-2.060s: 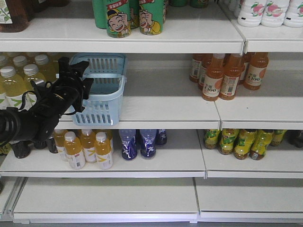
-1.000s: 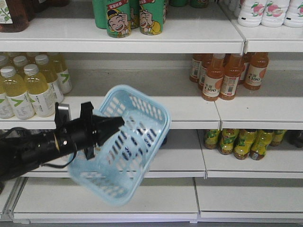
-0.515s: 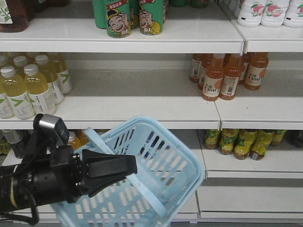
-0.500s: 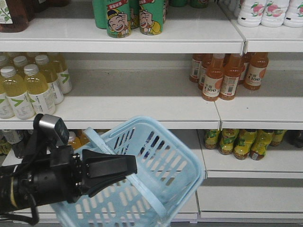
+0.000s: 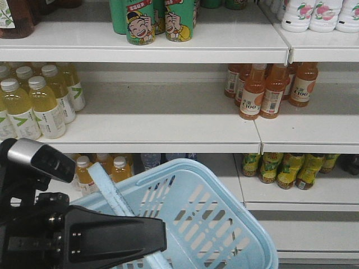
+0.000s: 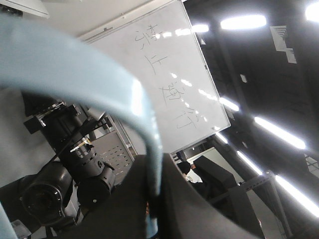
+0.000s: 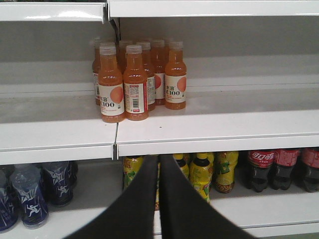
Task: Place coke in basket with both arms
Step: 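Lift the light-blue basket off the shelf with the left gripper, then hold the basket in the left gripper while the base turns away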
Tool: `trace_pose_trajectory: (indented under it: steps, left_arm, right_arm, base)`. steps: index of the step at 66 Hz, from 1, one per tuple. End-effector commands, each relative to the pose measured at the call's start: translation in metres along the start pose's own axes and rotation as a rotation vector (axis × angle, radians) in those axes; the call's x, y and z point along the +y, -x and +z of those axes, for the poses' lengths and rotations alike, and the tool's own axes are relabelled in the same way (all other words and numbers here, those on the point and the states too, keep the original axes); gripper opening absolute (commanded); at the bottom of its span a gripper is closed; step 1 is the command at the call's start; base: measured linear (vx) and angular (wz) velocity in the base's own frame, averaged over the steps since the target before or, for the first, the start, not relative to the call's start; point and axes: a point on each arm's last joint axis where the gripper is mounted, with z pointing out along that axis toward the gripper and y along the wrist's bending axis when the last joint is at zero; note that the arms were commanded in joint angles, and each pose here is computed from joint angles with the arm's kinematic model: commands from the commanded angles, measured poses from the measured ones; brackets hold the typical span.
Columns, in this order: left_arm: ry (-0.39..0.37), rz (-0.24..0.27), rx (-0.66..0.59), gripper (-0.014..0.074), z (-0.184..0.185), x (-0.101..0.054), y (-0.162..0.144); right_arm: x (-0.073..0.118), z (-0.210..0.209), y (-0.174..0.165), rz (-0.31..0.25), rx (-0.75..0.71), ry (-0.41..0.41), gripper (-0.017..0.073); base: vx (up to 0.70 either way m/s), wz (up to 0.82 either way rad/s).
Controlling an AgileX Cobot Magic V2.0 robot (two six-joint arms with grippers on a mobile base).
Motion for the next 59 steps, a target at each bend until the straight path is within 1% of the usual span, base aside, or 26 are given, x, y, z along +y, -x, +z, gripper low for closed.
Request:
trace_pose_trajectory:
  steps: [1,7,12,16,22,27,31,38,51,59]
  left_arm:
    - [-0.253,0.024,0.064,-0.0008,0.001,-0.035,-0.002]
    - [-0.272,0.058,0.068,-0.0008,0.004,-0.044,0.003]
    - [-0.290,0.106,0.058,-0.0008,0.008,-0.057,0.011]
    - [-0.274,0.146,0.031,-0.0008,0.013,-0.066,0.019]
    - [-0.216,0.225,0.019,-0.0008,0.020,-0.077,0.030]
    - [-0.206,0.271,0.021,-0.0008,0.024,-0.086,0.036]
    - [-0.219,0.289,0.028,-0.0008,0.026,-0.091,0.038]
    - [-0.224,0.298,0.027,-0.0008,0.027,-0.094,0.041]
    - [-0.202,0.305,0.035,-0.0007,0.028,-0.091,0.041]
    - [-0.176,0.325,0.065,-0.0008,0.029,-0.088,0.038]
  right_arm:
    - [0.001,-0.001,0.006,-0.020,-0.083,0.004,-0.0002]
    - [0.001,-0.001,0.006,-0.020,-0.083,0.004,-0.0002]
    - [0.001,-0.001,0.006,-0.020,-0.083,0.004,-0.0002]
    - [0.001,-0.001,0.006,-0.020,-0.083,0.004,-0.0002]
    - [0.001,-0.001,0.006,-0.020,-0.083,0.004,-0.0002]
    - [0.001,-0.001,0.006,-0.020,-0.083,0.004,-0.0002]
    - [0.001,-0.001,0.006,-0.020,-0.083,0.004,-0.0002]
    - [0.001,-0.001,0.006,-0.020,-0.083,0.004,-0.0002]
    - [0.001,-0.001,0.006,-0.020,-0.083,0.004,-0.0002]
    - [0.001,-0.001,0.006,-0.020,-0.083,0.004,-0.0002]
  base:
    - [0.00,0.00]
    - [0.00,0.00]
    - [0.00,0.00]
    - [0.00,0.00]
    - [0.00,0.00]
    - [0.00,0.00]
    - [0.00,0.00]
    - [0.00,0.00]
    - [0.00,0.00]
    - [0.00,0.00]
